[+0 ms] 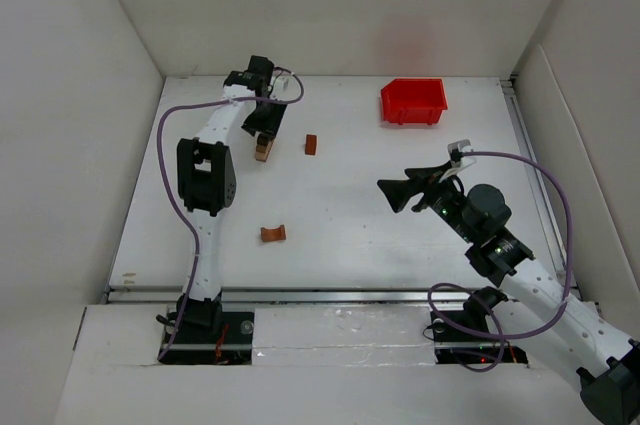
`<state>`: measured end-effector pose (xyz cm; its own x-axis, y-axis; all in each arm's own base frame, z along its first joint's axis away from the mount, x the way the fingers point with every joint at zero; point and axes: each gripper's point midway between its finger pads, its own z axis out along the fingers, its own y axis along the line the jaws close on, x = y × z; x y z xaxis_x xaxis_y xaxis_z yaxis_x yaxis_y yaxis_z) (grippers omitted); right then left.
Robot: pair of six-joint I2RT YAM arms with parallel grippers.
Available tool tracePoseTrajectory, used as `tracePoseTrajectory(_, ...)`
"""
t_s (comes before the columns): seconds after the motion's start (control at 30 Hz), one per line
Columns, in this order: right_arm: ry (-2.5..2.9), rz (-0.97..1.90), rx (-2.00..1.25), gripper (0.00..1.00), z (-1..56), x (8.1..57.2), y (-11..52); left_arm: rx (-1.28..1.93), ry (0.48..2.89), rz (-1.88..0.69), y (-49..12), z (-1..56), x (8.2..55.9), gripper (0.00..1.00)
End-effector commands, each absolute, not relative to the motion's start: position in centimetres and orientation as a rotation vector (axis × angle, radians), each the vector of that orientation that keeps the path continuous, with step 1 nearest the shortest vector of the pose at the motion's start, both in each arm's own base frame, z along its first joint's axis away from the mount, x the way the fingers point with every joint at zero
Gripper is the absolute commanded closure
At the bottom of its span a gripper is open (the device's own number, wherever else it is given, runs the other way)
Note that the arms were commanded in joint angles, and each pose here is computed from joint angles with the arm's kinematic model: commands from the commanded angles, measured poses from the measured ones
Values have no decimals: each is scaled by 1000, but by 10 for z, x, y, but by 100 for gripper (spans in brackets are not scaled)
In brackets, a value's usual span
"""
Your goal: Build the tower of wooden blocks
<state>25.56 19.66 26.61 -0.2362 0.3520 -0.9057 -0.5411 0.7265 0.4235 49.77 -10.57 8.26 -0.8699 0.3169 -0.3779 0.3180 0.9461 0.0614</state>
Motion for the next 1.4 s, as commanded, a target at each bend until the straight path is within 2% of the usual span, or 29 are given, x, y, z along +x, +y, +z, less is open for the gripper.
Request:
tracePoseTrajectory(0.0,1560,837,-167,0,279,255,197,338,2546,28,-99,173,496,1)
tracePoseTrajectory(0.07,1561,831,-161,0,280,256,196,322,2524,49,-95,185,495,1)
tracePoseTrajectory(0.17,1573,821,-149,0,278,258,195,252,2408,142,-91,242,477,1)
tracePoseTrajectory(0.2,1579,817,-144,0,276,259,195,192,2315,148,-88,278,468,1)
tracePoseTrajectory(0.23,1581,817,-142,0,276,259,195,165,2316,170,-82,277,458,1)
tracePoseTrajectory(0.27,1583,814,-149,0,275,259,195,131,2289,146,-82,284,453,1)
tracePoseTrajectory(0.3,1576,815,-156,0,278,259,196,86,2170,90,-78,320,443,1)
tracePoseTrajectory(0.33,1580,812,-157,0,277,260,196,-3,2213,20,-77,297,430,1)
tracePoseTrajectory(0.37,1580,808,-158,0,278,260,195,18,2199,-143,-92,296,421,1)
tracePoseTrajectory(0.4,1578,809,-171,0,278,259,197,-10,2092,-258,-86,326,407,1)
tracePoseTrajectory(0.43,1567,812,-191,0,281,258,198,11,2156,-370,-94,293,389,1)
tracePoseTrajectory(0.47,1576,817,-211,0,278,257,203,104,2142,-543,-115,292,371,1)
tracePoseTrajectory(0.5,1587,815,-214,0,275,259,204,122,2075,-574,-117,309,355,1)
tracePoseTrajectory(0.53,1585,833,-235,0,278,257,211,99,2122,-590,-117,285,344,1)
tracePoseTrajectory(0.57,1630,844,-275,0,266,257,225,30,2094,-570,-110,293,334,1)
tracePoseTrajectory(0.67,1706,845,-347,2,259,257,258,-169,2136,-420,-80,269,322,1)
tracePoseTrajectory(0.73,1845,793,-424,5,220,252,295,-287,2115,-339,-62,268,310,1)
tracePoseTrajectory(0.77,1850,795,-433,6,227,254,311,-350,2096,-264,-48,266,308,1)
tracePoseTrajectory(0.8,1937,749,-467,7,196,256,326,-383,2061,-269,-45,272,302,1)
tracePoseTrajectory(0.87,1990,768,-504,12,187,250,355,-440,2046,-202,-32,260,294,1)
tracePoseTrajectory(0.9,2052,746,-532,19,163,251,367,-483,1987,-200,-26,267,289,1)
tracePoseTrajectory(1.0,2100,670,-549,32,151,251,397,-603,1895,-107,-1,250,274,1)
tracePoseTrajectory(1.13,2192,573,-581,37,112,252,411,-589,1900,-114,-2,229,270,1)
tracePoseTrajectory(1.37,2256,595,-609,42,81,248,452,-468,1975,-176,-22,218,283,1)
